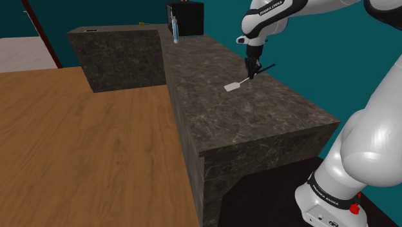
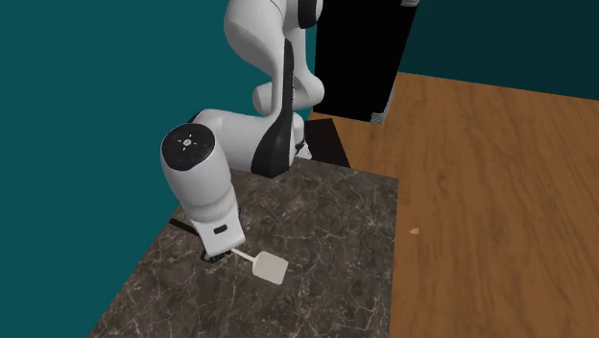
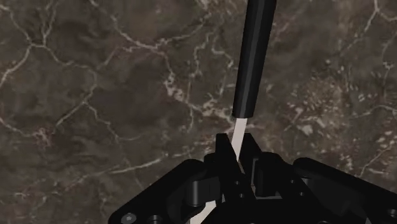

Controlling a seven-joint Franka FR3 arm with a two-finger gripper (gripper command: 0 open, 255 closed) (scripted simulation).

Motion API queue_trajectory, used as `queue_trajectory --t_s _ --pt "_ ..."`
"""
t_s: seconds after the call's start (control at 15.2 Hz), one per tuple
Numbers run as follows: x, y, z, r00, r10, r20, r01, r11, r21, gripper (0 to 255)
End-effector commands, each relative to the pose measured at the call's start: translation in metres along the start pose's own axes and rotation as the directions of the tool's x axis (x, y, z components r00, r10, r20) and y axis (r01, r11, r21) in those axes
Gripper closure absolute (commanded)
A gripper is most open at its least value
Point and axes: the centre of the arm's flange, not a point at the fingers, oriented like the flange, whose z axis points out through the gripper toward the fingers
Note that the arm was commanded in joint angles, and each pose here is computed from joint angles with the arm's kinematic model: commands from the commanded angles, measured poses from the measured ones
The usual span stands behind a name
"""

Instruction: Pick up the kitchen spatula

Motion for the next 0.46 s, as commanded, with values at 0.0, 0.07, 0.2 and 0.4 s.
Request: queue_trajectory --t_s 0.0,0.07,0.2,0.4 --pt "-0.001 0.001 -0.011 1.0 0.0 0.0 0.0 1.0 0.0 255" --pt "-0.001 0.001 -0.016 1.0 0.0 0.0 0.0 1.0 0.0 255" --pt "-0.002 0.001 -0.027 1.0 0.0 0.0 0.0 1.0 0.0 255" --pt "-0.002 0.001 -0.033 1.0 0.0 0.0 0.0 1.0 0.0 255"
